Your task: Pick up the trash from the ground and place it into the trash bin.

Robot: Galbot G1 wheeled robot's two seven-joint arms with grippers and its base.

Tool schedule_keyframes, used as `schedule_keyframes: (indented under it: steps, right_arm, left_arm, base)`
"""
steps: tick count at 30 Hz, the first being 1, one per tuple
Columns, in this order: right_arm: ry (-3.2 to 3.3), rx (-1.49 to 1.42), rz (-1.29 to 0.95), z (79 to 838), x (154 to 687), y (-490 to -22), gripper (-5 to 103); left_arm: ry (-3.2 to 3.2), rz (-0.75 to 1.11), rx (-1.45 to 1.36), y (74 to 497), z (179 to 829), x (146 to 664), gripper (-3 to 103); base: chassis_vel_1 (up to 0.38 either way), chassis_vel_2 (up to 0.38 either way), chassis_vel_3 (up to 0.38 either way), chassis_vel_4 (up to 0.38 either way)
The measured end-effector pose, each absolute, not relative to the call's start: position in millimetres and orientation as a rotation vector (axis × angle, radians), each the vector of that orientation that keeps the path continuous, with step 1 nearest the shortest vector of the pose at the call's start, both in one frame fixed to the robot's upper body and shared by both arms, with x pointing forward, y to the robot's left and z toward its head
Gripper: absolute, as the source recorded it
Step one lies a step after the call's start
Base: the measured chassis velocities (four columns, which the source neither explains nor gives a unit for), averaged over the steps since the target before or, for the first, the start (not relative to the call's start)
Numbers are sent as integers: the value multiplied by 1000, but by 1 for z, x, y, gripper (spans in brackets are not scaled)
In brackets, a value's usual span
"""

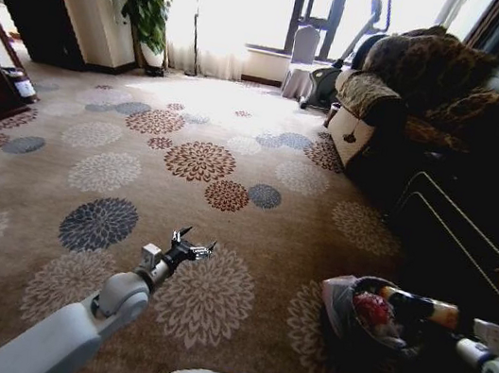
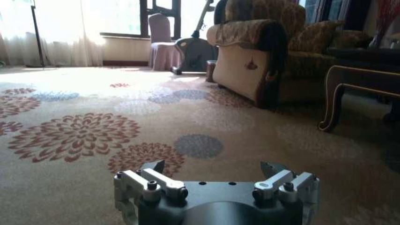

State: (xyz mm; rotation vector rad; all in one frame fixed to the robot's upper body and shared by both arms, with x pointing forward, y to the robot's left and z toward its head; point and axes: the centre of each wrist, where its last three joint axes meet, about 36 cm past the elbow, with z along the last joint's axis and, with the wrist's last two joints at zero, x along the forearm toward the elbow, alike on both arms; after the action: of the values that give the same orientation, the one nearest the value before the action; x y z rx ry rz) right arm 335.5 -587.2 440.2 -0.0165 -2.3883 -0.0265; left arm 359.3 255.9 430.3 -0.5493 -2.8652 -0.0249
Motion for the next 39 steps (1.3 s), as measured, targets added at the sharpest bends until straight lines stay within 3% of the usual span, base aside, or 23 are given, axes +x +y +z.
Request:
schedule_keyframes:
  steps: [19,25,31,35,37,39]
  right_arm:
    - [-2369,-3,3,431,336,-581,-2]
    - [-2363,0,-3,431,335,-582,22]
    - [-2360,1,-6,429,333,-580,38]
    - [-2364,6,2,430,331,-579,61]
    - [-2364,7,6,432,331,-579,61]
    - [-2364,8,16,435,329,-581,71]
  left_arm:
    - [-2872,-23,-564,257,432,358,100]
    - [-2877,-22,-570,257,435,358,100]
    - [-2881,-20,-571,257,436,358,100]
    - [-2889,-18,-571,257,437,358,100]
    - [-2892,-18,-571,257,438,359,100]
    - [-2896,-16,-572,257,439,359,100]
  base:
    - [0,0,0,0]
    - [0,0,0,0]
    - [0,0,0,0]
    - [0,0,0,0]
    - [0,0,0,0]
    - [0,0,0,0]
